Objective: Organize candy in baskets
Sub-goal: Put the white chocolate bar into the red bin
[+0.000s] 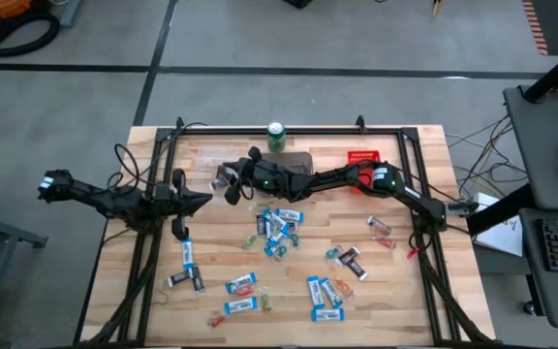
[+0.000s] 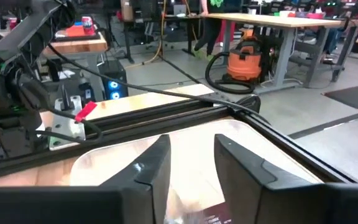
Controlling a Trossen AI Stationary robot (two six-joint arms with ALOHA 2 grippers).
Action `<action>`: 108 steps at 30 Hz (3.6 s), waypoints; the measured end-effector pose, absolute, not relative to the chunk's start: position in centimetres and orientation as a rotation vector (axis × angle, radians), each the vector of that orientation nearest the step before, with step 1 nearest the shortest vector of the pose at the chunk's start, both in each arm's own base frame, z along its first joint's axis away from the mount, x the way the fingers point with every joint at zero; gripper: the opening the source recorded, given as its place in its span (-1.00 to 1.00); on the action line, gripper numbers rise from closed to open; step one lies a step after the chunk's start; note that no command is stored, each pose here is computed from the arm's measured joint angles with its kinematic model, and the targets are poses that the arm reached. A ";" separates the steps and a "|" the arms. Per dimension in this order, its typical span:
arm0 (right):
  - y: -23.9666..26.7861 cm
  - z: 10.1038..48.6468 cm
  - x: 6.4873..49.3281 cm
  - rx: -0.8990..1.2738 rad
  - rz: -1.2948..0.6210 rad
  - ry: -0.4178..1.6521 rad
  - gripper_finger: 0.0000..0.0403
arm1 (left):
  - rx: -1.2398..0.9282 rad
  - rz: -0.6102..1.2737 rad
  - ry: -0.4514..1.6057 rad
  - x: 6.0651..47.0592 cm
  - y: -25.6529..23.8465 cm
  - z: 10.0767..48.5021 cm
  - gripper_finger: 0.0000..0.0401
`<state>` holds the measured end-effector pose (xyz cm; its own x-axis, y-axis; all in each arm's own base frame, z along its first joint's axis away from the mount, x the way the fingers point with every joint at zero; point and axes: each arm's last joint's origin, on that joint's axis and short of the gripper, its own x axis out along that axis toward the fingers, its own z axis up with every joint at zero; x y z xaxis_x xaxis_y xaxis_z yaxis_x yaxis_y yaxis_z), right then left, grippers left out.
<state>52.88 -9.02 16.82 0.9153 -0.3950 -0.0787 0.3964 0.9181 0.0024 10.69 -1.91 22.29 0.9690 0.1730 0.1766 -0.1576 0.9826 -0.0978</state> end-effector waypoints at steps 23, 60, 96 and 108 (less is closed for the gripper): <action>-0.6 25.3 45.9 -0.118 -0.232 0.443 -0.32 | -0.338 0.167 -0.011 11.6 -2.2 20.3 -1.00; 5.0 25.1 32.5 0.059 -0.130 0.503 -0.38 | -0.741 0.756 1.258 19.7 -10.6 19.7 -1.00; 5.3 25.0 32.5 0.071 -0.122 0.503 -0.33 | -0.579 1.160 1.418 18.0 -12.4 14.4 -0.23; 5.8 25.0 32.4 0.068 -0.108 0.503 -0.32 | -0.585 1.115 1.415 17.5 -12.6 12.6 -0.32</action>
<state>32.40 5.78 25.04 0.8706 -0.0863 -0.4844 0.1198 0.9921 0.0385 17.53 -12.58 12.61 -0.1920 0.2546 -0.9478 -0.8622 0.4176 0.2868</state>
